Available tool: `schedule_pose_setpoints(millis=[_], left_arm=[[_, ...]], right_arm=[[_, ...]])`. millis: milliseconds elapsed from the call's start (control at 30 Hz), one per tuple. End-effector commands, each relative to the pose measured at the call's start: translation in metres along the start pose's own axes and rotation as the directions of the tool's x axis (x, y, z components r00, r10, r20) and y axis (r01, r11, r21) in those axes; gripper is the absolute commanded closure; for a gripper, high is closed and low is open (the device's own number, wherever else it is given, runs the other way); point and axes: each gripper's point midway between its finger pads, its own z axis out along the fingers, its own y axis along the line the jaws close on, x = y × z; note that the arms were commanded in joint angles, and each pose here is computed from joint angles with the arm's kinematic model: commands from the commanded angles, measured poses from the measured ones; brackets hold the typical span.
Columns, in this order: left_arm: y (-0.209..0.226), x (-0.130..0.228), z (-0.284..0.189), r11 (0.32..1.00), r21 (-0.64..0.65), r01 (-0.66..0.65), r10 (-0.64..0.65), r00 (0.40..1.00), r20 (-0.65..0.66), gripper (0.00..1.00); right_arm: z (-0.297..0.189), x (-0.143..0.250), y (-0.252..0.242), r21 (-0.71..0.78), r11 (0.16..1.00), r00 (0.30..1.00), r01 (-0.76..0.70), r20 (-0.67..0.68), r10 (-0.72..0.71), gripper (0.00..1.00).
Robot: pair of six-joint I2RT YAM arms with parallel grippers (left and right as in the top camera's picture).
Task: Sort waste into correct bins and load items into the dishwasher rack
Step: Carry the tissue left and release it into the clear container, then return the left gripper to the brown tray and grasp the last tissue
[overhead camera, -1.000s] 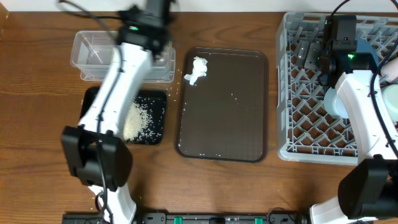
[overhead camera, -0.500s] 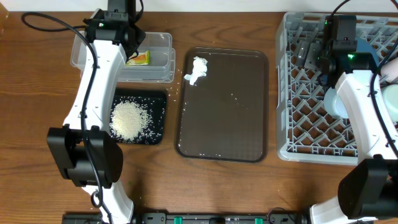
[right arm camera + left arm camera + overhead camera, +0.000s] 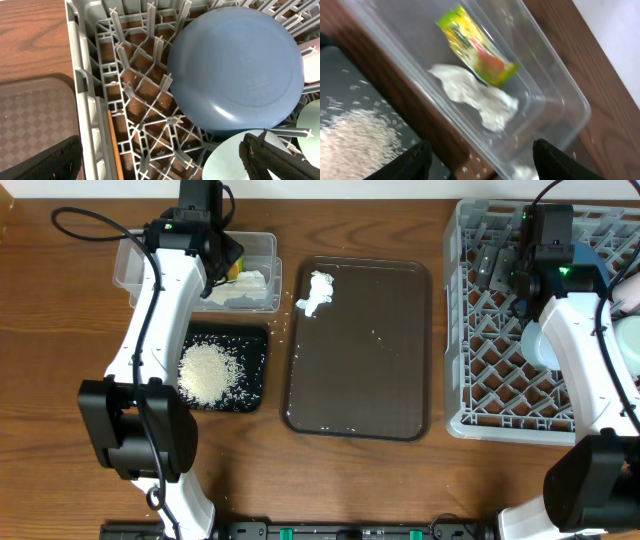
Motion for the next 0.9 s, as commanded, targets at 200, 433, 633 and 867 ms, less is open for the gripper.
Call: schedule_pose_setpoints(millis=[200,433,633,867], left_arm=[[-0.068,0.079,-0.01,0.839,0.284,-0.465,0.504,0.86,-0.079,0.34],[-0.102,0.134,-0.026,0.664,0.289,-0.689,0.712,0.701,0.035,0.24],[-0.11,0.161,-0.029,0.621,0.253,-0.742,0.754,0.654,0.066,0.22],[-0.106,0.179,-0.005,0.632,0.238,-0.737,0.758,0.652,0.006,0.21]], right_arm=[[-0.004,-0.002,0.002,0.001,1.0,1.0,-0.009,0.01,0.009,0.01],[-0.004,-0.002,0.002,0.001,1.0,1.0,-0.009,0.01,0.009,0.01],[-0.004,-0.002,0.002,0.001,1.0,1.0,-0.009,0.01,0.009,0.01],[-0.004,-0.002,0.002,0.001,1.0,1.0,-0.009,0.01,0.009,0.01]])
